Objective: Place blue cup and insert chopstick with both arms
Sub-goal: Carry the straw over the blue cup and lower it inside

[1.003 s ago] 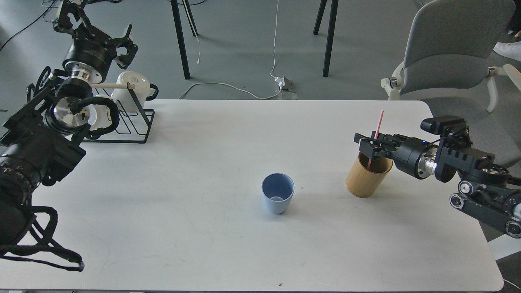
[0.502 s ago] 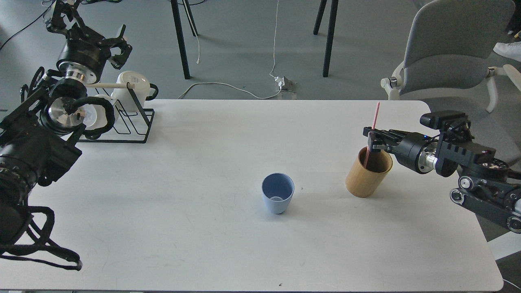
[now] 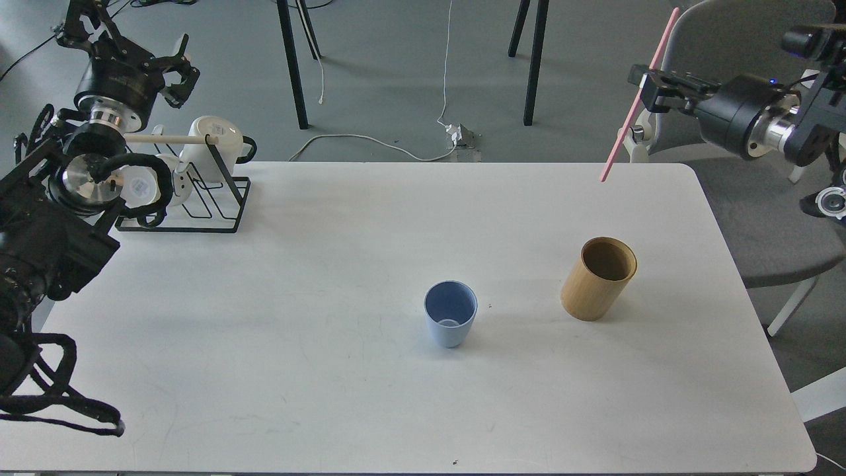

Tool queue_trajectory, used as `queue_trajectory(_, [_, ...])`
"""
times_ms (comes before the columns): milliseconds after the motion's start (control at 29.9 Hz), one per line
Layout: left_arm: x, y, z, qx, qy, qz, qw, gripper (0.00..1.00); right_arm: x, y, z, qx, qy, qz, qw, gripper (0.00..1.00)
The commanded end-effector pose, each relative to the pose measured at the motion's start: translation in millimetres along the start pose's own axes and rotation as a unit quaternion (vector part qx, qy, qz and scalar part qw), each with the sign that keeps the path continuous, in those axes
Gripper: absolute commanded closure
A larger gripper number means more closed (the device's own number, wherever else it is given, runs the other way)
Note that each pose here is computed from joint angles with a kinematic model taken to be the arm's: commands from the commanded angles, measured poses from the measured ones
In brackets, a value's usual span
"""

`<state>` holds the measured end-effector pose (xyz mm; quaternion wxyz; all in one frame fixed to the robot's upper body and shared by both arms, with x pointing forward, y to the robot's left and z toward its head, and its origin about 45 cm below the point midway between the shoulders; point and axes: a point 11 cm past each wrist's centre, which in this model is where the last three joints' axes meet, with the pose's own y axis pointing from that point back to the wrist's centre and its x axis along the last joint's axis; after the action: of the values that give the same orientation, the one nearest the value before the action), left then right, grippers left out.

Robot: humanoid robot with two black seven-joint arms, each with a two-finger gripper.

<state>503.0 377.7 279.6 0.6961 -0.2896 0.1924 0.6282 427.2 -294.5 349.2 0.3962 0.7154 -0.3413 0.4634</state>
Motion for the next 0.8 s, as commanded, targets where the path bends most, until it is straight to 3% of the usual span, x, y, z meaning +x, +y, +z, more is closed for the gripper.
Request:
queue_trajectory(0, [-2.1,-1.1,-0.8,0.001,0.001,-0.002,1.000,0.00,-12.5,-29.8,-48.3,0.061,-0.022,-0.009,0.998,0.97])
queue_trajectory(301, [-4.9,-3.0,0.0,0.000,0.001,-0.005,1.000,0.00,-112.4,-68.6,-130.9,0.153,-0.049,-0.110,0.981,0.98])
queue_trajectory(435, [-2.3,-1.4,0.2,0.001,0.000,-0.002,1.000,0.00,-144.2,-70.6,-132.0,0.152,-0.059,-0.134,0.978,0.98])
queue_trajectory(769, [1.8,1.4,-2.1,0.004,-0.002,0.001,1.000,0.00,-179.6,-61.6,-125.5,0.141,-0.084,-0.162,0.973,0.95])
